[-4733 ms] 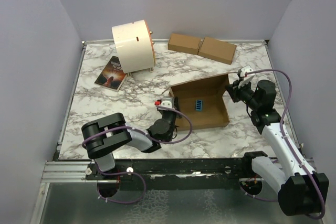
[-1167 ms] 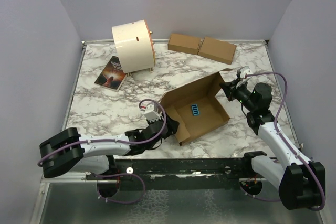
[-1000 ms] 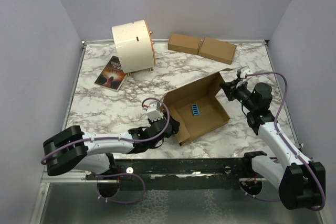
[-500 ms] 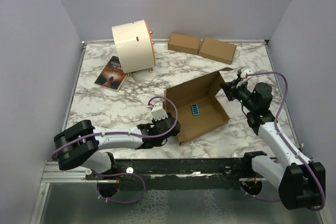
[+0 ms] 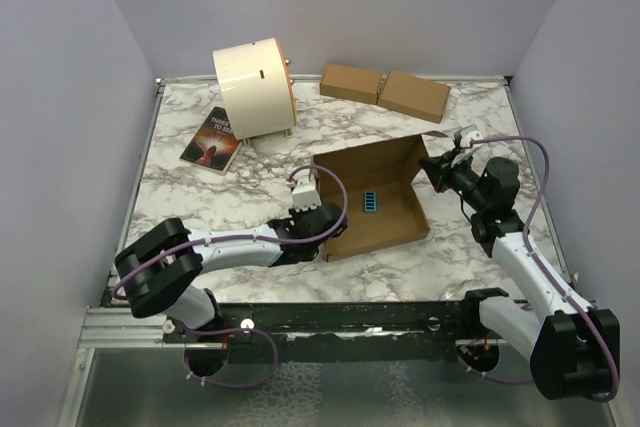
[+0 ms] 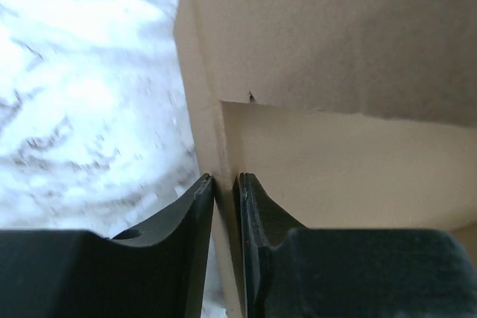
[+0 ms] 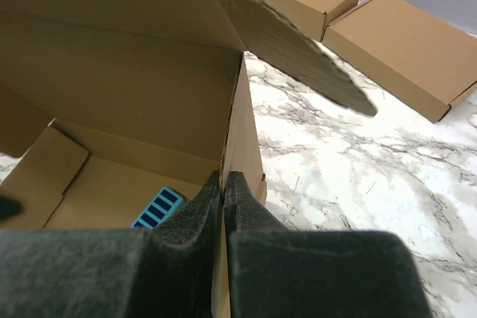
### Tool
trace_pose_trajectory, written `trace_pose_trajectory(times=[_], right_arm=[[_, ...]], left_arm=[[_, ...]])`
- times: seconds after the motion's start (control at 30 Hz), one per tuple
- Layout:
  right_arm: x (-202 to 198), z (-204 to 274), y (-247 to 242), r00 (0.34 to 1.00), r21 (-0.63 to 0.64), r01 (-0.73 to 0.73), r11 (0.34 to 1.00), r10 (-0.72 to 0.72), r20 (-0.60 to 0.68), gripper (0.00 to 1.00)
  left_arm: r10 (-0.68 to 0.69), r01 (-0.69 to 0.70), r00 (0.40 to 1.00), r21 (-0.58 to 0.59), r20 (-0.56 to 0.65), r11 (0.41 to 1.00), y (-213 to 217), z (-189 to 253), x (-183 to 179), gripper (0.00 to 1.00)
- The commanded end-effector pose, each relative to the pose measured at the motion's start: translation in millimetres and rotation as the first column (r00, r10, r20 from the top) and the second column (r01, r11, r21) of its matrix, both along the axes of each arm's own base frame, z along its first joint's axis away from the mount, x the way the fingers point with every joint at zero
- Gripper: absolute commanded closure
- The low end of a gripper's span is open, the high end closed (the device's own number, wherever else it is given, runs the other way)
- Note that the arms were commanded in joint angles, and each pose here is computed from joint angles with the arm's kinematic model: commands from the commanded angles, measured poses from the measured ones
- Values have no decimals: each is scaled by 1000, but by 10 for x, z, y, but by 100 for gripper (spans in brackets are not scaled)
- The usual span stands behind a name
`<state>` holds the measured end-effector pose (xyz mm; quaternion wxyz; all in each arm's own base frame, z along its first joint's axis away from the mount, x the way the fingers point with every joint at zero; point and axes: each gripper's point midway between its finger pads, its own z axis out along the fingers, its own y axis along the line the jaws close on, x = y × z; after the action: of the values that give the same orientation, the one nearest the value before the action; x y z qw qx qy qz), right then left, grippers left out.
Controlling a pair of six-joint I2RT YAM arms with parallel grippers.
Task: Fold the paper box
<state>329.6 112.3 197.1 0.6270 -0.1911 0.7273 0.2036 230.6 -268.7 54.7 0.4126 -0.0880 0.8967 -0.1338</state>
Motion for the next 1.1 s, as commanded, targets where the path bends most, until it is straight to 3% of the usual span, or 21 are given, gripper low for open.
trace_pose_trajectory(times=[0.0,0.2,0.7,0.97,1.07], right_arm=[[-215,-361,122,982,30,-67,997,71,-175,99],[-196,-347,104,983,27,-54,998,58,-175,88],[-229,-178,8,973,-83,-64,994,44,-225,44],[-236,-318,-17,959,-110,-73,991,40,-280,47],[-308,-296,32,955,-158,-165,974,118,-271,50]], left_arm=[[-114,110,992,81,48,991,-72,125,302,91],[-259,245,964,176,60,953,-167,210,600,100],[-409,362,899,260,155,895,-179,293,1161,100],[-464,407,876,319,128,856,-178,185,1241,100],[-453,398,883,321,119,860,-136,135,1262,100]])
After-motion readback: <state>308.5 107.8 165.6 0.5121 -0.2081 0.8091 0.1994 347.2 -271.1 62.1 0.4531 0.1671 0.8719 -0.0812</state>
